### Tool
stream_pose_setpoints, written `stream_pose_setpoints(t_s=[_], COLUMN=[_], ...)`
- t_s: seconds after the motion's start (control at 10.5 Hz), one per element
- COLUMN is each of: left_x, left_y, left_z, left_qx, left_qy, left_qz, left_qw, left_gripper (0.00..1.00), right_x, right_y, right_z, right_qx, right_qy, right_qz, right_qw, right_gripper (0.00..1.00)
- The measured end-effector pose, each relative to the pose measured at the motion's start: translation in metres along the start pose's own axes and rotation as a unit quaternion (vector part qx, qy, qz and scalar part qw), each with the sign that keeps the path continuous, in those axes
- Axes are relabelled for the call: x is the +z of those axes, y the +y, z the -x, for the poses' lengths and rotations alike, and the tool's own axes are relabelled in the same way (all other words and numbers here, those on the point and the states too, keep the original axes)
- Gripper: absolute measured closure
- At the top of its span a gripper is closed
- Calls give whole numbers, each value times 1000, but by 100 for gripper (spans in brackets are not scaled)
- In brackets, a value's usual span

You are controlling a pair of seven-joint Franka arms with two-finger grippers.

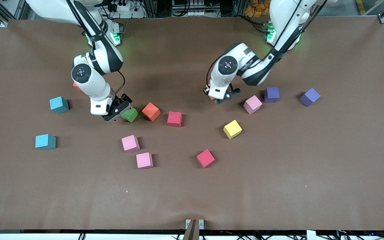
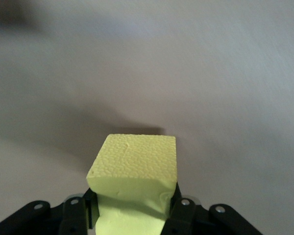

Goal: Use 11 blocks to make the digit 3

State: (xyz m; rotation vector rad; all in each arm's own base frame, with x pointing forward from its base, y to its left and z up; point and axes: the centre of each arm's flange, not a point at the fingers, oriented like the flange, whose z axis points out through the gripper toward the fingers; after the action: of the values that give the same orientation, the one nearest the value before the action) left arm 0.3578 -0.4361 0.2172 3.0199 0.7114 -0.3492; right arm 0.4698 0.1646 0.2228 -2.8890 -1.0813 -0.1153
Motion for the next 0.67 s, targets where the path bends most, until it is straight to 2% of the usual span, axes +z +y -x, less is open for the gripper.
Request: stream_pose_setpoints(t_s=[0.38,0.67], left_x=[1,-1], left_y=[15,19], left_z=[58,93], left_qx=[112,208], left_qy=[9,-1], left_qz=[-9,-67], left_qw=[994,976], left_gripper=[46,46], right_x=[13,12], right_y=[-5,-3], right_z=[2,1], right_qx=[-8,-34], right_qy=[5,4], right_qz=[-3,-3], right_qw=[1000,999], right_gripper=[0,0])
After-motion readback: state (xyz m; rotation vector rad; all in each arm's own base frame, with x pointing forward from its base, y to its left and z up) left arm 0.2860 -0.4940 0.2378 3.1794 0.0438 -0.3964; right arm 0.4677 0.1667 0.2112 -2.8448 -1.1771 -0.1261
